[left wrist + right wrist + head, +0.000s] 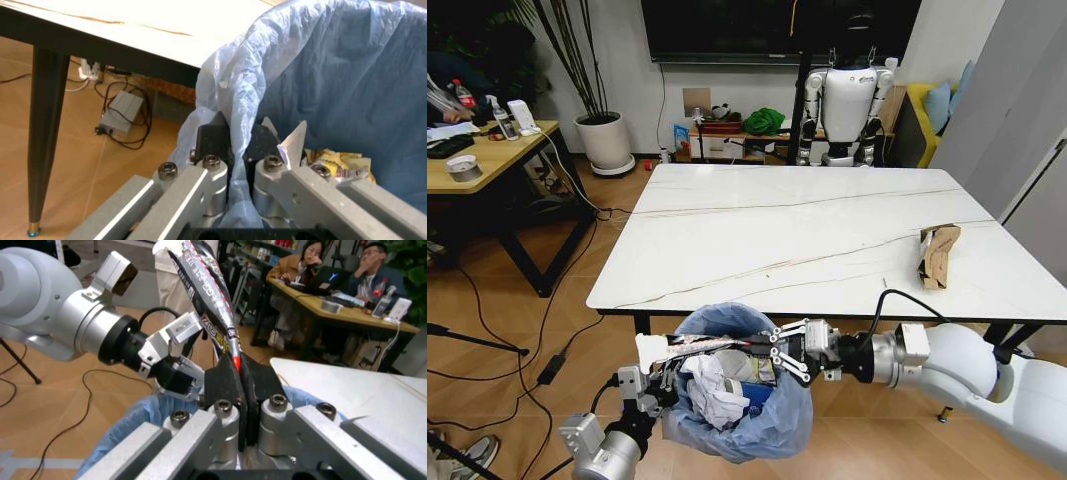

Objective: Pick up the trash bin and place the trash from the table into it.

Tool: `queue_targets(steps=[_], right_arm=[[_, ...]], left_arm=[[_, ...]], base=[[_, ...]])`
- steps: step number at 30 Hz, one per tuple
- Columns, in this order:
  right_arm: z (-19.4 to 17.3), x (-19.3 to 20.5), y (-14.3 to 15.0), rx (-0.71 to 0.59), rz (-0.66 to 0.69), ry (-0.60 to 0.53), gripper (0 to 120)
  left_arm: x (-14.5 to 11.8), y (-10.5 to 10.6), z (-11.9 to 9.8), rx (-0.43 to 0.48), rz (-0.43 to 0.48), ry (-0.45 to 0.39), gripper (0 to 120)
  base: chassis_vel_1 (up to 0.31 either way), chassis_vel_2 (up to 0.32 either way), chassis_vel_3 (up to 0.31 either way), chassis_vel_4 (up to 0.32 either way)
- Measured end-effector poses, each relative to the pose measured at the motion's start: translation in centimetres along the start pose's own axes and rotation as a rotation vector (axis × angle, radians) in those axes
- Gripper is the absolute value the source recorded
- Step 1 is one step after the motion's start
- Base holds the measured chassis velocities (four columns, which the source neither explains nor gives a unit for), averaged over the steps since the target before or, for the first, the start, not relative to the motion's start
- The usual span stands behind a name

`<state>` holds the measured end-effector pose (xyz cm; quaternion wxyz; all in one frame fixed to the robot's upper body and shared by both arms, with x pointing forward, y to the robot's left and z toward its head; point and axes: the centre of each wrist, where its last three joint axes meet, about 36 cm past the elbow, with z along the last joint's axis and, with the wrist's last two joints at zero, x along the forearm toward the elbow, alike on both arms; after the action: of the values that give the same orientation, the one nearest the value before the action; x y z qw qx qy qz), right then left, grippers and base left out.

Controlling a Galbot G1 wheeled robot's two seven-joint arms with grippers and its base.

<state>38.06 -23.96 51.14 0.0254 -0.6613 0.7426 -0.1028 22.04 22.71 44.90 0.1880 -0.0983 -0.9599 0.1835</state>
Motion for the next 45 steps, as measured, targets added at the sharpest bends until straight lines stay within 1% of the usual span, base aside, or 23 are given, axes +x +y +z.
queue_targets(steps=[10,11,12,13,14,16,17,19,22,25,27,28,29,30,32,35,36,37,38,40,41,43,45], right_arm=[[1.7,-0.6,-1.0,-0.016,0.016,0.011,0],[2.0,-0.5,-1.1,-0.015,0.021,0.021,7],[2.1,-0.4,-1.1,-0.015,0.022,0.022,7],[2.3,-0.3,-1.1,-0.016,0.025,0.026,14],[2.3,-0.3,-1.1,-0.016,0.025,0.026,14],[2.4,-0.3,-1.1,-0.016,0.028,0.028,18],[2.4,-0.2,-1.1,-0.016,0.03,0.029,26],[2.7,0.0,-1.2,-0.021,0.038,0.033,36],[2.9,0.2,-1.2,-0.024,0.044,0.036,43],[2.8,0.3,-1.4,-0.03,0.061,0.028,58],[2.6,0.2,-1.8,-0.04,0.099,0.007,65],[2.6,0.2,-1.8,-0.04,0.099,0.007,65],[2.4,0.2,-2.3,-0.049,0.133,-0.013,70],[2.2,0.2,-2.6,-0.051,0.149,-0.021,72],[1.5,0.3,-4.4,-0.071,0.294,-0.061,83],[1.2,0.8,-6.4,-0.097,0.465,-0.075,94],[1.2,0.8,-6.4,-0.097,0.465,-0.075,94],[1.2,1.0,-6.9,-0.102,0.512,-0.072,97],[1.3,1.4,-7.7,-0.113,0.591,-0.066,99],[1.6,1.9,-8.2,-0.128,0.698,-0.061,100],[1.6,1.9,-8.2,-0.128,0.698,-0.061,100],[2.1,2.5,-8.5,-0.149,0.803,-0.057,100],[2.6,3.5,-8.8,-0.168,0.861,-0.049,100]], left_arm=[[0.2,-0.2,0.1,0.008,-0.001,0.004,0],[0.2,-0.2,0.1,0.008,-0.001,0.006,0],[0.2,-0.2,0.1,0.009,-0.001,0.006,0],[0.2,-0.2,0.1,0.009,-0.001,0.007,0],[0.2,-0.2,0.1,0.009,-0.001,0.007,0],[0.2,-0.2,0.1,0.009,-0.001,0.008,0],[0.2,-0.2,0.1,0.009,0.0,0.008,0],[0.2,-0.3,0.1,0.011,-0.001,0.011,0],[0.2,-0.3,0.2,0.014,-0.006,0.019,0],[0.4,-0.2,0.4,0.016,-0.012,0.03,0],[0.5,-0.1,0.4,0.015,-0.016,0.035,0],[0.5,-0.1,0.4,0.015,-0.016,0.035,0],[0.5,-0.1,0.5,0.015,-0.018,0.039,0],[0.5,-0.1,0.5,0.014,-0.018,0.04,0],[0.6,0.1,0.6,0.012,-0.026,0.047,0],[0.7,0.2,0.7,0.014,-0.031,0.05,0],[0.7,0.2,0.7,0.014,-0.031,0.05,0],[0.7,0.2,0.6,0.014,-0.031,0.05,0],[0.8,0.2,0.5,0.014,-0.031,0.047,0],[0.8,0.1,0.4,0.014,-0.03,0.046,0],[0.8,0.1,0.4,0.014,-0.03,0.046,0],[0.8,0.1,0.3,0.011,-0.03,0.045,0],[0.8,0.2,0.3,0.01,-0.03,0.044,0]], base=[[0.0,0.0,0.0,0.0],[0.0,0.0,0.0,0.0],[0.0,0.0,0.0,0.0],[0.0,0.0,0.0,0.0],[0.0,0.0,0.0,0.0],[0.0,0.0,0.0,0.0],[0.0,0.0,0.0,0.0],[0.0,0.0,0.0,0.0],[0.0,0.0,0.0,0.0],[0.0,0.0,0.0,0.0],[0.0,0.0,0.0,0.0],[0.0,0.0,0.0,0.0],[0.0,0.0,0.0,0.0],[0.0,0.0,0.0,0.0],[0.0,0.0,0.0,0.0],[0.0,0.0,0.0,0.0],[0.0,0.0,0.0,0.0],[0.0,0.0,0.0,0.0],[0.0,0.0,0.0,0.0],[0.0,0.0,0.0,0.0],[0.0,0.0,0.0,0.0],[0.0,0.0,0.0,0.0],[0.0,0.0,0.0,0.0]])
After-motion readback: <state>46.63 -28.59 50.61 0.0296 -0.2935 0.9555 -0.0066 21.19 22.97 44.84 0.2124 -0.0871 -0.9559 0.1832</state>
